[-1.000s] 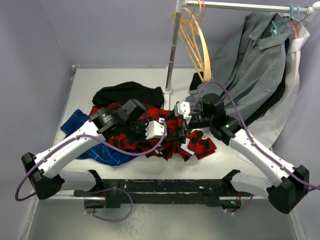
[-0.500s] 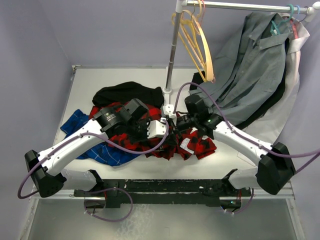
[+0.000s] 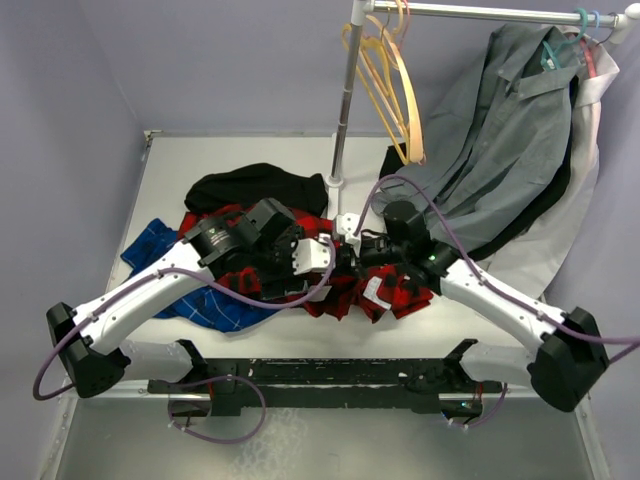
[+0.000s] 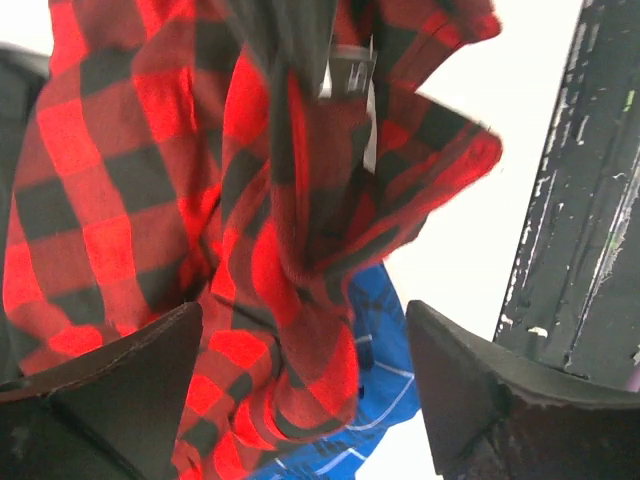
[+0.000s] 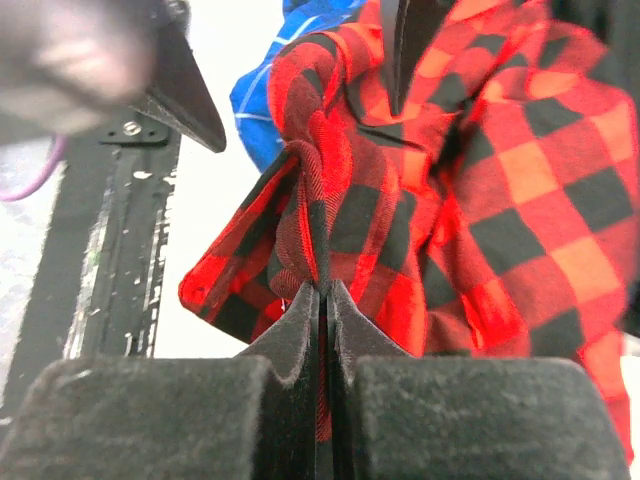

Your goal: Place the shirt on the hanger

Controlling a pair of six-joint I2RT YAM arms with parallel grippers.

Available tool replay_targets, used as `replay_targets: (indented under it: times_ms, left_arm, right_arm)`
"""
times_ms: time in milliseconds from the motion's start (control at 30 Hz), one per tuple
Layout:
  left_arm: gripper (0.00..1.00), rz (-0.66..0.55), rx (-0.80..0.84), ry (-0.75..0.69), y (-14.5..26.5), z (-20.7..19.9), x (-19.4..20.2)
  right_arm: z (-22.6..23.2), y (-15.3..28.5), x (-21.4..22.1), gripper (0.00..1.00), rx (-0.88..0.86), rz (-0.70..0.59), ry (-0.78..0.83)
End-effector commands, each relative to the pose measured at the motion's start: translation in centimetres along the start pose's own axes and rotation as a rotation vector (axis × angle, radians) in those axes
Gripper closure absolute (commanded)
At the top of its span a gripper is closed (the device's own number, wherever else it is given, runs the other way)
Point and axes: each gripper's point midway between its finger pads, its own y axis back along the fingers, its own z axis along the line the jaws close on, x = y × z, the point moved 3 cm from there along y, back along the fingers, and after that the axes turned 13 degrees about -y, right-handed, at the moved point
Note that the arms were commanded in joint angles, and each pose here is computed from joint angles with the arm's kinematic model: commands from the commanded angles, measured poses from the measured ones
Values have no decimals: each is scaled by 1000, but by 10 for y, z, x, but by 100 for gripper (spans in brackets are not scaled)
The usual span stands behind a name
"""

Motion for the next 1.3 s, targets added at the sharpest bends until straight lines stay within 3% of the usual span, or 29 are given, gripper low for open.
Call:
replay_targets:
  times_ms: [0,67,433,500,567,600,633,700,733,867,1133,1267]
  left_arm:
    - [6,13,-198,-7,26,14,15]
    - [0,11,-253,-12,37,15,22]
    - [0,151,-362,-21,11,19,66]
    - [4,172,-400,-33,7,23,71]
    - [16,207,-472,-44,2,31,80]
    - [28,230,-524,-52,3,38,84]
    - [48,253,-575,-62,5,44,88]
    - [97,266,-649,-75,14,53,92]
    - [100,256,-670,-75,20,56,93]
    - [100,193,-689,-48,44,63,93]
    - [100,-2,-648,-11,114,49,56]
    - [100,-68,-723,-20,161,59,33]
  right_arm:
    - [-17,27,-29,100,247,-100,99]
    - [-19,37,-37,100,310,-129,119]
    - [-20,48,-54,100,359,-177,141]
    - [-18,49,-56,100,358,-184,145]
    - [-17,52,-58,100,367,-193,151]
    - [-16,54,-60,100,374,-197,153]
    - [-15,58,-62,100,385,-203,157]
    - [-11,65,-66,100,409,-221,161]
    - [-9,69,-69,100,425,-234,157]
    - [-2,96,-92,100,536,-392,122]
    - [58,128,-140,100,417,-623,71]
    - [85,151,-196,100,410,-705,83]
